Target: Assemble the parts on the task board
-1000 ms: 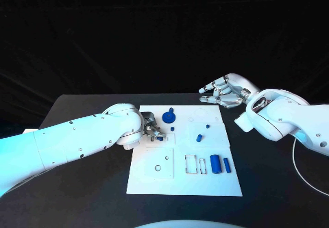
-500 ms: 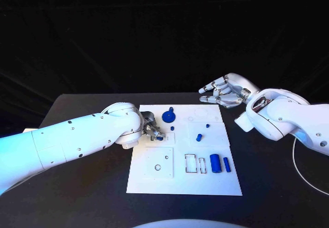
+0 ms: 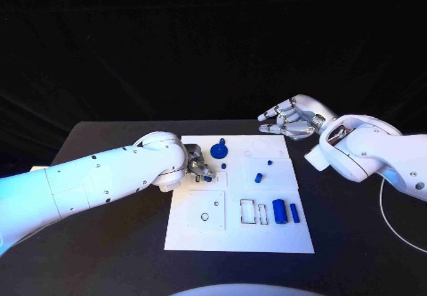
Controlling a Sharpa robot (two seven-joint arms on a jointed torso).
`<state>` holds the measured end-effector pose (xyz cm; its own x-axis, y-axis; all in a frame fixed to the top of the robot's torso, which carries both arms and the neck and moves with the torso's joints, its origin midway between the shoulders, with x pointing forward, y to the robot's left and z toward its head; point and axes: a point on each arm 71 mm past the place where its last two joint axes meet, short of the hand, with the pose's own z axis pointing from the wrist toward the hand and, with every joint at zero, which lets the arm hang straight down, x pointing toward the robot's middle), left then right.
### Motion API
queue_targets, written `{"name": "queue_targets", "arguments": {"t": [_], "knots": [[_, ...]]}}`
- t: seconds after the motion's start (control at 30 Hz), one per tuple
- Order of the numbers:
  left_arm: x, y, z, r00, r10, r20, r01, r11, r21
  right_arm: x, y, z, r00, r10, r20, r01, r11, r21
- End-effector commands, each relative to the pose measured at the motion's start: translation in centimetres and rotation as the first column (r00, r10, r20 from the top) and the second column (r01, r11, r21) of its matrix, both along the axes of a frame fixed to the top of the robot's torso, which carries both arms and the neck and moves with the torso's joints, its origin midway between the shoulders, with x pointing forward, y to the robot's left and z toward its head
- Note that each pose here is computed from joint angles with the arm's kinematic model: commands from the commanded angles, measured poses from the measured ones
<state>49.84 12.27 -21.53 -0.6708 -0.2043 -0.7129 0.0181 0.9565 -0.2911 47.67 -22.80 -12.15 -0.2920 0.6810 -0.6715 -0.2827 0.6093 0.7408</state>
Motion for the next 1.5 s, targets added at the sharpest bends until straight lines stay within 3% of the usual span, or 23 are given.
{"name": "queue_targets", "arguments": {"t": [0.03, 1.13, 1.37, 1.5], "knots": [[-0.29, -0.2, -0.59, 0.999, -0.028, -0.033, 0.029, 0.999, 0.031, 0.0, 0.1, -0.1, 1.0, 0.012, -0.005, -0.012, 1.0, -0.003], [0.27, 0.3, -0.59, 1.0, -0.002, -0.025, 0.003, 0.999, 0.034, 0.0, 0.0, -0.2, 1.0, 0.015, -0.014, -0.015, 1.0, 0.003], [0.31, 0.6, 0.13, 1.0, 0.007, -0.008, -0.007, 1.0, 0.016, 0.0, 0.0, -0.2, 1.0, 0.015, -0.016, -0.015, 1.0, 0.001], [0.44, 0.8, 1.06, 1.0, 0.014, 0.009, -0.014, 1.0, -0.004, 0.0, -0.1, -0.3, 1.0, 0.015, -0.018, -0.015, 1.0, 0.001]]}}
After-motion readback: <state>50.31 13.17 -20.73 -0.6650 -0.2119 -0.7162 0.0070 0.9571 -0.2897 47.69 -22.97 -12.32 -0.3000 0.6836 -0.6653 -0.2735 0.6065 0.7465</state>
